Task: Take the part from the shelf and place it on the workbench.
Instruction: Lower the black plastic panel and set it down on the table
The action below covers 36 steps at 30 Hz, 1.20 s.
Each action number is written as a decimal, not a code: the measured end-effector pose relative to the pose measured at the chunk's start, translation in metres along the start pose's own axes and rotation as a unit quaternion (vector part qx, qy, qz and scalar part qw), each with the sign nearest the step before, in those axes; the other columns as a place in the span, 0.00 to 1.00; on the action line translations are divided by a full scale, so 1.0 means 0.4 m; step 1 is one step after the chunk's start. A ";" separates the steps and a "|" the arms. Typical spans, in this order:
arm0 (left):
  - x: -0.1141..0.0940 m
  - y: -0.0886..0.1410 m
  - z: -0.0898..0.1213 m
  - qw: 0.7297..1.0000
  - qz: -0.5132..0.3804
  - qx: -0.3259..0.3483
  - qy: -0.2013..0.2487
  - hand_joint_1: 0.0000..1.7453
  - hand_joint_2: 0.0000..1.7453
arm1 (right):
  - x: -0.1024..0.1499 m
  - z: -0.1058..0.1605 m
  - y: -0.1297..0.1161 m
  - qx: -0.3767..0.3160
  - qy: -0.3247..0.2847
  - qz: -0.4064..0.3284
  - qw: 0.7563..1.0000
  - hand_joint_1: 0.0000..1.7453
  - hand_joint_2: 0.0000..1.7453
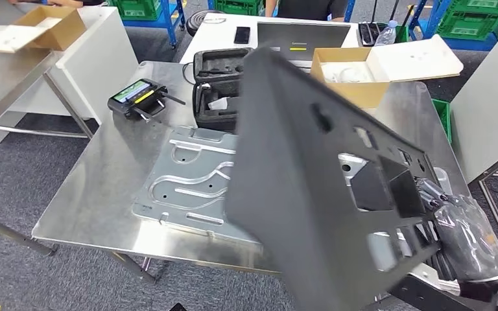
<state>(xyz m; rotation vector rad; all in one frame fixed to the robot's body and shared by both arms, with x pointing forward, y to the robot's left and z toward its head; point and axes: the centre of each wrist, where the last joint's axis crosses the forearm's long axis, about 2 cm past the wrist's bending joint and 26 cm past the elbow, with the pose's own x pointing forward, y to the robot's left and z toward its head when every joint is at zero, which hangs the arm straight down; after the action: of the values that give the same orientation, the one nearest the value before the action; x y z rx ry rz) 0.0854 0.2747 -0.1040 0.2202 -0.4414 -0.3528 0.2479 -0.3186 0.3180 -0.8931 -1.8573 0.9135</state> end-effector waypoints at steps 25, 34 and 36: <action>0.057 0.008 -0.013 0.997 -0.060 -0.039 -0.026 0.00 1.00 | -0.285 -0.099 0.087 0.118 0.213 0.214 0.946 1.00 1.00; 0.064 0.007 -0.014 0.997 -0.065 -0.038 -0.035 0.00 0.00 | -0.307 -0.099 0.117 0.143 0.216 0.232 0.938 0.00 0.00; 0.065 0.008 -0.014 0.997 -0.063 -0.034 -0.040 0.00 0.00 | -0.308 -0.099 0.119 0.143 0.216 0.232 0.938 0.00 0.00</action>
<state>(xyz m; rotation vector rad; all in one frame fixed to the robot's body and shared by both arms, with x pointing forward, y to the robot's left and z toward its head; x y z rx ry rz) 0.1109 0.2684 -0.0984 0.1691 -0.4943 -0.5004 0.3403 -0.3908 0.2456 -1.2562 -1.1225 1.1271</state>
